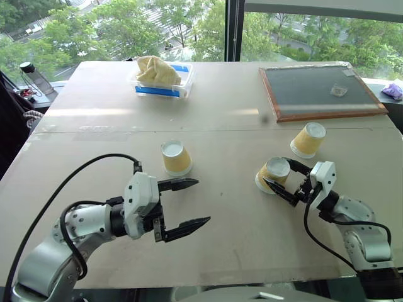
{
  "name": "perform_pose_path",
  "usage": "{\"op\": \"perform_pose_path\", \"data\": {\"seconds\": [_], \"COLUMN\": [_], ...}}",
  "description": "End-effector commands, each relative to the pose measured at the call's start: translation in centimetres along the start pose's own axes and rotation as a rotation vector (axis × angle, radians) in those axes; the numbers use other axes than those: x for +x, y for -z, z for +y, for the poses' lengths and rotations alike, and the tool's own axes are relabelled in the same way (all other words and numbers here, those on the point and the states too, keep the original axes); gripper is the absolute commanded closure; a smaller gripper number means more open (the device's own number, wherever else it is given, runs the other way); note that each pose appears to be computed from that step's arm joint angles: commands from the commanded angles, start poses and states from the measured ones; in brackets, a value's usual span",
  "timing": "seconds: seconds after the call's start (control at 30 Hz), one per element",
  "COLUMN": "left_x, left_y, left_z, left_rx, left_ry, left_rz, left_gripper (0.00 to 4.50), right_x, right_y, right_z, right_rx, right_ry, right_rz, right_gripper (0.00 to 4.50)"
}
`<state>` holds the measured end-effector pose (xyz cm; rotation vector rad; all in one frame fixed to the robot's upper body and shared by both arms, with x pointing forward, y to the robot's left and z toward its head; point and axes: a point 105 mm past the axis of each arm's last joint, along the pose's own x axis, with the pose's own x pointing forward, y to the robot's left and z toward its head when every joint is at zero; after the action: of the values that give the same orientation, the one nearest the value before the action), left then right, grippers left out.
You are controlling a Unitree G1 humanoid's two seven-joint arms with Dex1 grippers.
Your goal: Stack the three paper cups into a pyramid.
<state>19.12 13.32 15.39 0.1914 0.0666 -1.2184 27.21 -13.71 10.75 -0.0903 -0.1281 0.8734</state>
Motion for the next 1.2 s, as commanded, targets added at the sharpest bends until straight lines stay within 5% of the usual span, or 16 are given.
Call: {"op": "perform_pose_path", "data": {"seconds": [0.03,0.4,0.57,0.6,0.73,0.8,1.2], "left_x": [-0.1,-1.7,-2.3,-2.4,-2.3,-2.0,1.4], "left_y": [-0.7,-0.5,-0.4,-0.4,-0.2,-0.2,-2.7], "left_z": [-0.3,1.6,2.1,2.2,2.7,2.8,3.4], "left_rx": [0.032,-0.009,-0.007,-0.005,-0.011,-0.014,0.028], "left_ry": [-0.02,-0.276,-0.352,-0.366,-0.42,-0.423,-0.309], "left_rz": [-0.023,-0.046,-0.029,-0.026,-0.035,-0.046,-0.106], "left_gripper": [0.0,0.0,0.0,0.0,0.0,0.0,0.0], "right_x": [0.9,12.1,13.7,13.8,13.1,12.2,2.3], "right_y": [-1.1,-2.4,-2.3,-2.2,-2.4,-2.7,-2.8], "right_z": [-0.2,1.5,0.4,0.2,-0.7,-1.1,-3.7], "right_rx": [-0.01,0.005,-0.051,-0.059,-0.068,-0.069,-0.129], "right_ry": [0.006,-0.051,0.007,0.015,0.042,0.058,0.218], "right_rz": [-0.06,0.005,0.02,0.025,0.016,0.006,0.106], "right_gripper": [2.4,2.4,2.4,2.4,0.41,0.04,0.04]}}
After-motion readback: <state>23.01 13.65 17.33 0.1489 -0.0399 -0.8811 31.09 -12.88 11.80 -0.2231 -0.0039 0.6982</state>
